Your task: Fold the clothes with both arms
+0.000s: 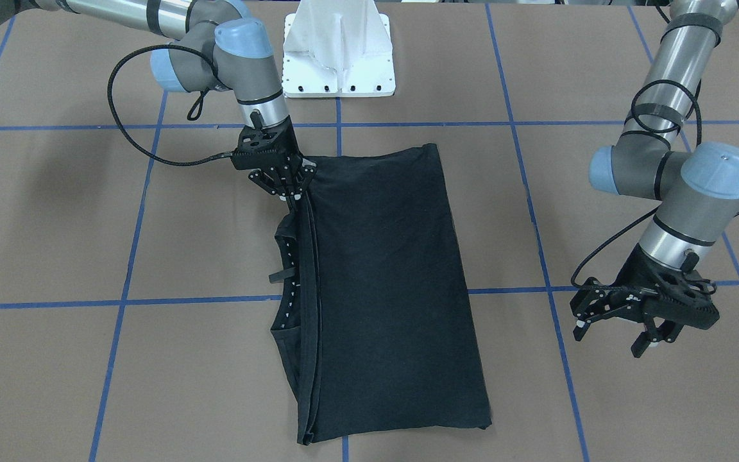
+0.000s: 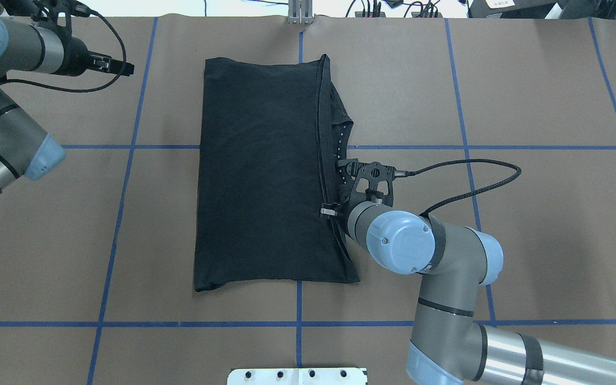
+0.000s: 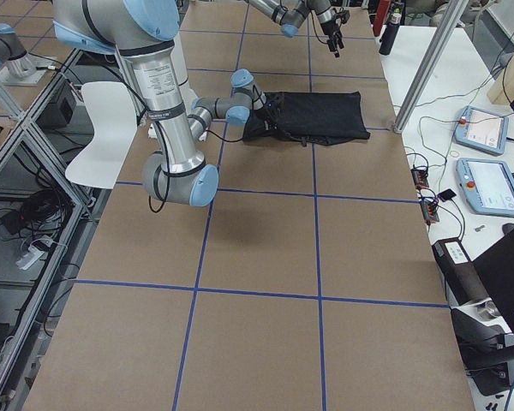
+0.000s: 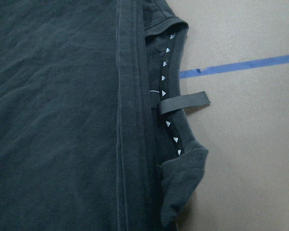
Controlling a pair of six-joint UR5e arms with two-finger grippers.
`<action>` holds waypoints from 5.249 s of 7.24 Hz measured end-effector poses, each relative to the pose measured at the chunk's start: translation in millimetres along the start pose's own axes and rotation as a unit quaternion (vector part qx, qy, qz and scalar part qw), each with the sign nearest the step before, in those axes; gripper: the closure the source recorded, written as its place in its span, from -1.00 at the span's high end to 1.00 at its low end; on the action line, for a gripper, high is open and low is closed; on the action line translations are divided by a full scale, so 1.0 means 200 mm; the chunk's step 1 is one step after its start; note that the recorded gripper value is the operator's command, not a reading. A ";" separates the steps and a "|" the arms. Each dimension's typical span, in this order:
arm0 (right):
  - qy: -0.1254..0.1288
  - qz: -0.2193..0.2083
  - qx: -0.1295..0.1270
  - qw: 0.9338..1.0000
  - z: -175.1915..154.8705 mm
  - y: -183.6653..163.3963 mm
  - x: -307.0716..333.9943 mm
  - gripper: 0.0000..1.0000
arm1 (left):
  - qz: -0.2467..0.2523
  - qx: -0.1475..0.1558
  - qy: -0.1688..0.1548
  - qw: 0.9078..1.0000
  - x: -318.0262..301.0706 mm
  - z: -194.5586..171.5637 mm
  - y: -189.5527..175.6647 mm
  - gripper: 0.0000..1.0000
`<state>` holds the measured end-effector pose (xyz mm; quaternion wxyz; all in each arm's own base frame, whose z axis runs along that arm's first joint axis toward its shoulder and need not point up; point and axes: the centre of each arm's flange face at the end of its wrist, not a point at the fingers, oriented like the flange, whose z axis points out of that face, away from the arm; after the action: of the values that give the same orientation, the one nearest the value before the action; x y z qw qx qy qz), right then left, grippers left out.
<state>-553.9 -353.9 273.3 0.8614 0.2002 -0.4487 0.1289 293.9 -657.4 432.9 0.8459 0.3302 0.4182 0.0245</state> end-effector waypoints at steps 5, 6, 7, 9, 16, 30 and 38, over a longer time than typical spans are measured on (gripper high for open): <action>0.013 -0.003 0.009 1.000 -0.09 -0.06 0.03 1.00 | -0.003 0.000 0.010 1.000 0.07 0.01 0.01 1.00; 0.034 -0.009 0.011 0.999 -0.08 -0.13 -0.03 1.00 | -0.005 0.001 0.014 1.000 0.09 0.01 0.02 1.00; 0.063 -0.022 0.009 0.998 -0.05 -0.17 -0.11 1.00 | -0.008 0.001 0.017 1.000 0.11 0.01 0.03 1.00; 0.131 -0.067 -0.006 0.989 0.12 -0.19 -0.23 1.00 | -0.011 0.001 0.019 1.000 0.12 0.02 0.03 1.00; 0.209 -0.135 -0.078 0.965 0.19 -0.05 -0.30 0.85 | -0.011 -0.001 0.020 1.000 0.13 0.02 0.04 1.00; 0.201 -0.184 -0.053 0.961 0.00 -0.51 -0.05 0.99 | -0.009 -0.005 0.022 1.000 0.15 0.04 0.06 1.00; 0.217 -0.157 -0.064 0.961 0.52 -0.60 -0.13 0.98 | -0.009 -0.009 0.028 1.000 0.19 0.06 0.10 1.00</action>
<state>-595.7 -510.4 277.8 0.9585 0.1799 -0.2210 0.0035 332.1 -636.4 423.4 0.8372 0.3176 0.4443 0.0294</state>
